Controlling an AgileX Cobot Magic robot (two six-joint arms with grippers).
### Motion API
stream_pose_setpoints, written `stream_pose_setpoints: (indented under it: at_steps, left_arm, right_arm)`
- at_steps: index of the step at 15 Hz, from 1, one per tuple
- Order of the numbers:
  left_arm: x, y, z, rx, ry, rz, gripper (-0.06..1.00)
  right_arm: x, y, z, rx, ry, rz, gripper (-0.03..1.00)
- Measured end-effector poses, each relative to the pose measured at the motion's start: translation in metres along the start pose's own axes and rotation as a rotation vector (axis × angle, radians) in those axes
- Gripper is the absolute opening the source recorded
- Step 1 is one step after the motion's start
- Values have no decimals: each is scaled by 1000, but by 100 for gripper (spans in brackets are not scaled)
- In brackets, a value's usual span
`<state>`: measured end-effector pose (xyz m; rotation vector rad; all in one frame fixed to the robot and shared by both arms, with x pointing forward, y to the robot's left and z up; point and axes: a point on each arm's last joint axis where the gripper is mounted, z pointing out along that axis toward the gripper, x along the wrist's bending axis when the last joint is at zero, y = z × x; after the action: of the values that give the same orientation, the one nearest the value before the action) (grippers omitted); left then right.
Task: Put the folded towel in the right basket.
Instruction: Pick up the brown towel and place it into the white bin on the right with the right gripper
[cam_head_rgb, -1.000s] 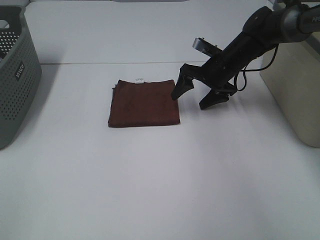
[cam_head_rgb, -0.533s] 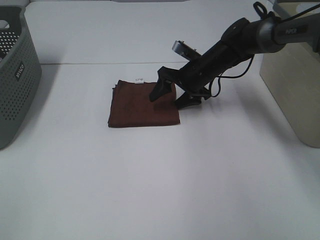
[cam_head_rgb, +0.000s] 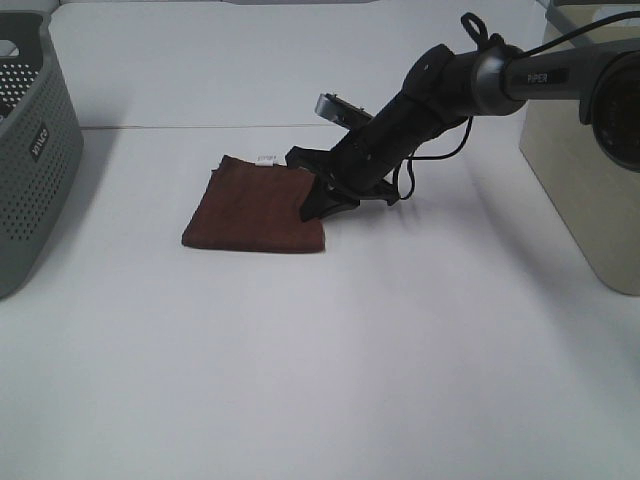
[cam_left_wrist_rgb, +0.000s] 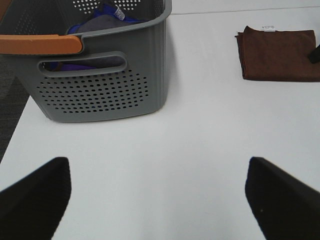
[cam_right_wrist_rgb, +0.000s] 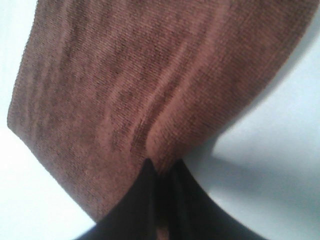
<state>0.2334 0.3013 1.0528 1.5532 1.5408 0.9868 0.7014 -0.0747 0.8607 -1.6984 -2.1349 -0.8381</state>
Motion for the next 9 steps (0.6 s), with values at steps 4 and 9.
stream_pose_setpoints:
  at_steps: [4,9]
  left_arm:
    - [0,0,0,0,0,0,88]
    - [0,0,0,0,0,0,88]
  right_arm:
    - [18,11,-26,15,-8,-69,4]
    - [78,28,-136,-16,-138,-281,4]
